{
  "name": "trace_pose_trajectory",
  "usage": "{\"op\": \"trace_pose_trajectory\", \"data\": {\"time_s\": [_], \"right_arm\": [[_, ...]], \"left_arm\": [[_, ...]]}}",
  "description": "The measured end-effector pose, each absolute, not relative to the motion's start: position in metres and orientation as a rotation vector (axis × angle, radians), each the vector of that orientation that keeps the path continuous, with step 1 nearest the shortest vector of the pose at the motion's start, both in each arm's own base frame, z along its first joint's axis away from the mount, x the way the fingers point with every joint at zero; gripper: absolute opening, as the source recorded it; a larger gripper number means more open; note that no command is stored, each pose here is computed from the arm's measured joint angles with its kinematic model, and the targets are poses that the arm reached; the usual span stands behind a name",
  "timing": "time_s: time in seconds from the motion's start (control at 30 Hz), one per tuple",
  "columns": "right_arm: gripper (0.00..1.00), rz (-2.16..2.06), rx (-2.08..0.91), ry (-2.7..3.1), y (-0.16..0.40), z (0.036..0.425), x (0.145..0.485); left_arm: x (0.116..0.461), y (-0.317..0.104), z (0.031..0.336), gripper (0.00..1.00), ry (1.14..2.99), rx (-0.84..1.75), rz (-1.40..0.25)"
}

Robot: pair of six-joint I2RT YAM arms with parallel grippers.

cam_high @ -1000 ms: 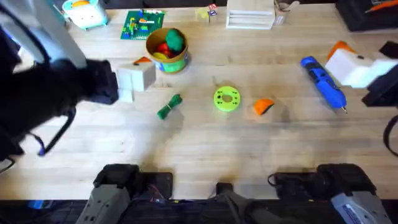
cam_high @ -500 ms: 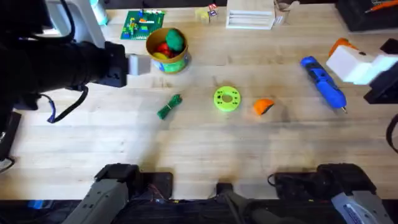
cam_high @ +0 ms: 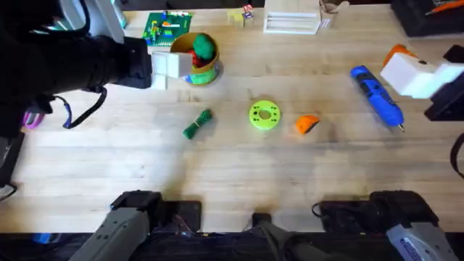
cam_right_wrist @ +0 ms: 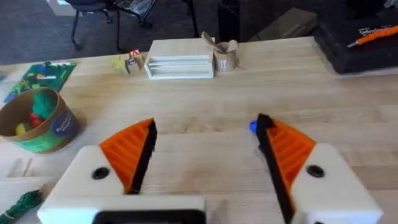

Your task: Pick up the gripper from the table and insert it into the empty holder that is missing its gripper. Then pick up a screw, insert it into the mounting hole, and use the screwdriver to tighten it. Finally, clean up the table by picking up the vegetable and placing it into the bucket.

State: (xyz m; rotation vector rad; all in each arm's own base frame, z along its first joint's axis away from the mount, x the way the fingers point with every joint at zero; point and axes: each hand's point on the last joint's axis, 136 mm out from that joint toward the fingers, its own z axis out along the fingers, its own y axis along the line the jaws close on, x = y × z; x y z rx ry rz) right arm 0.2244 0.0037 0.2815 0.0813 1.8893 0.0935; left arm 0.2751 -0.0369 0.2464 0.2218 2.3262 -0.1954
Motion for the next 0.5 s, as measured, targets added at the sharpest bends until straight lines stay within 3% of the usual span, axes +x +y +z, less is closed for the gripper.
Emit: {"op": "trace_pose_trajectory", "data": {"time_s": [0.13, 0.5], "right_arm": [[0.991, 0.094, 0.081, 1.889, 0.004, 0.282, 0.224], [0.992, 0.094, 0.081, 1.889, 0.004, 0.282, 0.224]], "left_arm": [[0.281, -0.045, 0.256, 0.993, 2.282, 0.198, -0.264], [0.261, -0.054, 0.240, 0.993, 2.390, 0.123, -0.388]]}}
